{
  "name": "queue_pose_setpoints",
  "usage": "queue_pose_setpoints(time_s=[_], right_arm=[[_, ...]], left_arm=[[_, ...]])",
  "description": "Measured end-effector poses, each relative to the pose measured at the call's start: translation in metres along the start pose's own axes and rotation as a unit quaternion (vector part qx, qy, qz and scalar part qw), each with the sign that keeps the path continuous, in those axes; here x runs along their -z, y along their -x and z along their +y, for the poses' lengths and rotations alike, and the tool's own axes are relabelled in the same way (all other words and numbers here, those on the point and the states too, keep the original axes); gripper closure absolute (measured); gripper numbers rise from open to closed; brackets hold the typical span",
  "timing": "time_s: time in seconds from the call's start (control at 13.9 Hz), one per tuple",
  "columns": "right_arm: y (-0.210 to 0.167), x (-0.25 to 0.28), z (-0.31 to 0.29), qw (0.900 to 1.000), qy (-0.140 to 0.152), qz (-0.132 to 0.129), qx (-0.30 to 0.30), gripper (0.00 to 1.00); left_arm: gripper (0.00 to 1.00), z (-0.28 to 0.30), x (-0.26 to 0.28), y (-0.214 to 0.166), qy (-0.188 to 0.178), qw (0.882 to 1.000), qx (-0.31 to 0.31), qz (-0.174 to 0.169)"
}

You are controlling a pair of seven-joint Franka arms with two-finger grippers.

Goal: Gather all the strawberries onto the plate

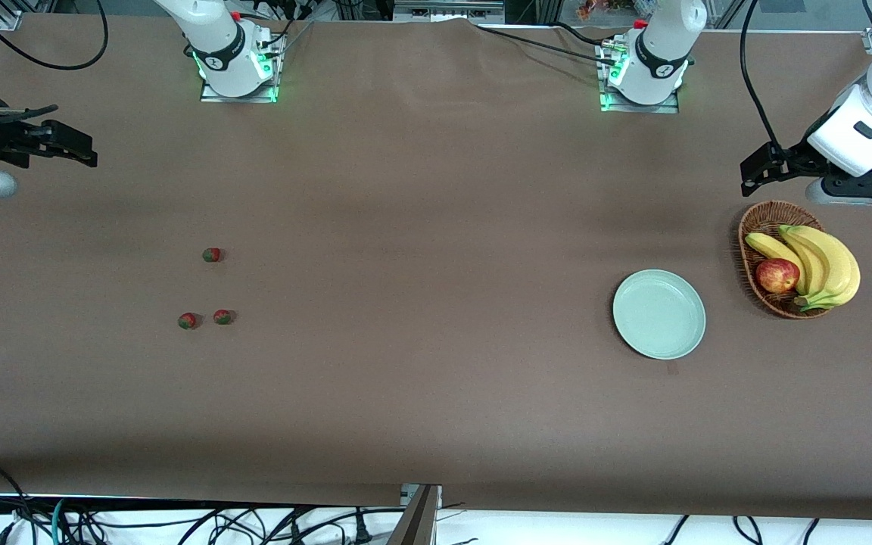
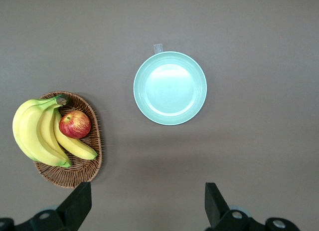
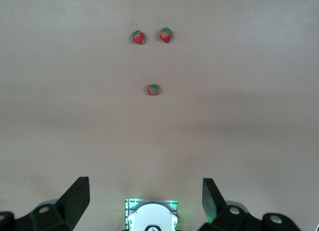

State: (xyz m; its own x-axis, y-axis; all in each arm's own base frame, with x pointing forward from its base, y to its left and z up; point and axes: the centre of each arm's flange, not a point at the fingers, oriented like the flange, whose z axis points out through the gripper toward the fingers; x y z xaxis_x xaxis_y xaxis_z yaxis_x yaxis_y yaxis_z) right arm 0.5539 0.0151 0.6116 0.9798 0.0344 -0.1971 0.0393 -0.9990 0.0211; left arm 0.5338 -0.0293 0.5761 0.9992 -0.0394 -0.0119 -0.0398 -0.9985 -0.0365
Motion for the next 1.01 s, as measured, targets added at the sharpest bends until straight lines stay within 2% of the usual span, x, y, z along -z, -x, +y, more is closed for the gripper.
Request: queue_pose_setpoints(time_s=[0.65, 0.72, 1.01], right_arm=[[-0.010, -0.008, 0.001, 1.000, -0.001, -0.001, 0.000, 0.00], [-0.014, -0.012, 0.001, 1.000, -0.001, 0.000, 0.000, 0.00], [-0.057, -0.064, 0.001, 1.000, -0.003, -0.025, 0.002, 0.00]], left_arm=[[0.00, 0.000, 0.000, 0.001, 0.000, 1.000, 0.003, -0.003], [0.00, 0.000, 0.000, 0.001, 0.000, 1.000, 0.004, -0.003], [0.00, 0.000, 0.000, 0.001, 0.000, 1.000, 0.004, -0.006]])
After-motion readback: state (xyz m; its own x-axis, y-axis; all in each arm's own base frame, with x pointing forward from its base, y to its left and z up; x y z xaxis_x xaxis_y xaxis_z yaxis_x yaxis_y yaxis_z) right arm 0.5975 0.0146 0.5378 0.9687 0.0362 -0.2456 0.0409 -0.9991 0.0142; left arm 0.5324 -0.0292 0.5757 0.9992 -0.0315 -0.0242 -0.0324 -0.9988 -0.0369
